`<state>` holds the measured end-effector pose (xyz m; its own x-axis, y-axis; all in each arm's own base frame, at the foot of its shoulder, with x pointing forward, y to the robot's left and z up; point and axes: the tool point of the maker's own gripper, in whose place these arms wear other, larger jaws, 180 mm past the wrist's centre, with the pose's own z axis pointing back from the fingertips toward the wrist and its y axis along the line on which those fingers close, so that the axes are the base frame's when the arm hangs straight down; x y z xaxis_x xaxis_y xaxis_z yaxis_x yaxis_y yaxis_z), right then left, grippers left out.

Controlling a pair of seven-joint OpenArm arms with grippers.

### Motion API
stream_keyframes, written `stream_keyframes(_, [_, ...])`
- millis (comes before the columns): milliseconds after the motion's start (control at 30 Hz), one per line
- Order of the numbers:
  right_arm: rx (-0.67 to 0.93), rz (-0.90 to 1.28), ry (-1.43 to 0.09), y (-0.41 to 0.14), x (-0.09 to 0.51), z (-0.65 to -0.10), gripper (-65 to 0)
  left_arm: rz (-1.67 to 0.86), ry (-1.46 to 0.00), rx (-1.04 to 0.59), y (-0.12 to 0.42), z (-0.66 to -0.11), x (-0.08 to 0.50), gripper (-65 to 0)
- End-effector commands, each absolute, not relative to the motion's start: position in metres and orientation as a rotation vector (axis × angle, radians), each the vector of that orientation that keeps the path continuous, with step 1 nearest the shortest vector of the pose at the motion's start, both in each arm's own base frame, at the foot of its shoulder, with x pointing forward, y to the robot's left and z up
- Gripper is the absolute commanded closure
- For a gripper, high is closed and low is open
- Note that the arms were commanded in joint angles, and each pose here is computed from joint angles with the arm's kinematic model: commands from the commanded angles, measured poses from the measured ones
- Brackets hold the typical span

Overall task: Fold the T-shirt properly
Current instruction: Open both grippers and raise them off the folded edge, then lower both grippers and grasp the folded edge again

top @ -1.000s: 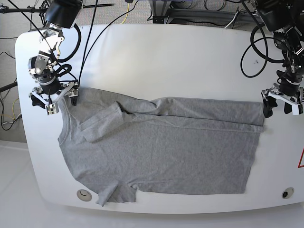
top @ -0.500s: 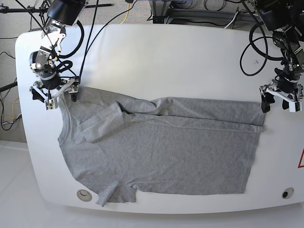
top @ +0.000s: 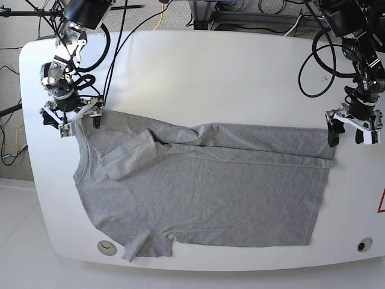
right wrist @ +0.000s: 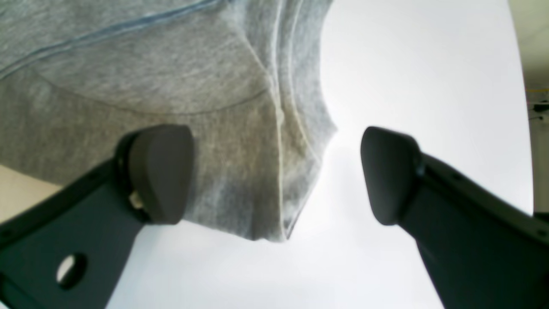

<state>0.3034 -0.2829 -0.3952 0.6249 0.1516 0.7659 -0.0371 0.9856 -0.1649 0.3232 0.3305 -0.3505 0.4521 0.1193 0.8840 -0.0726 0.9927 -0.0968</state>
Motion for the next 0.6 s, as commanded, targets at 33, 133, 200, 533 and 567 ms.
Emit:
stream_keyframes(33, [-0.163, 0.126, -0.963, -0.283, 0.314, -0.371, -57.1, 0.079, -1.165, -0.028, 0.331, -0.325, 0.33, -53.8])
stream_keyframes(133, [-0.161, 0.124, -0.959, -0.283, 0.314, -0.373, -57.1, 0.086, -1.161, -0.037, 0.329, -0.329, 0.33, -53.8])
stream_keyframes(200, [-0.155, 0.118, -0.949, -0.283, 0.313, -0.377, -57.1, 0.088, -1.156, -0.038, 0.327, -0.331, 0.33, -53.8])
stream_keyframes(533, [-0.127, 0.094, -0.897, -0.285, 0.308, -0.399, -57.1, 0.064, -1.09, 0.014, 0.322, -0.353, 0.336, -54.0])
stream_keyframes(567, [-0.125, 0.09, -0.898, -0.285, 0.309, -0.399, -57.1, 0.07, -1.072, 0.014, 0.323, -0.359, 0.337, -54.0])
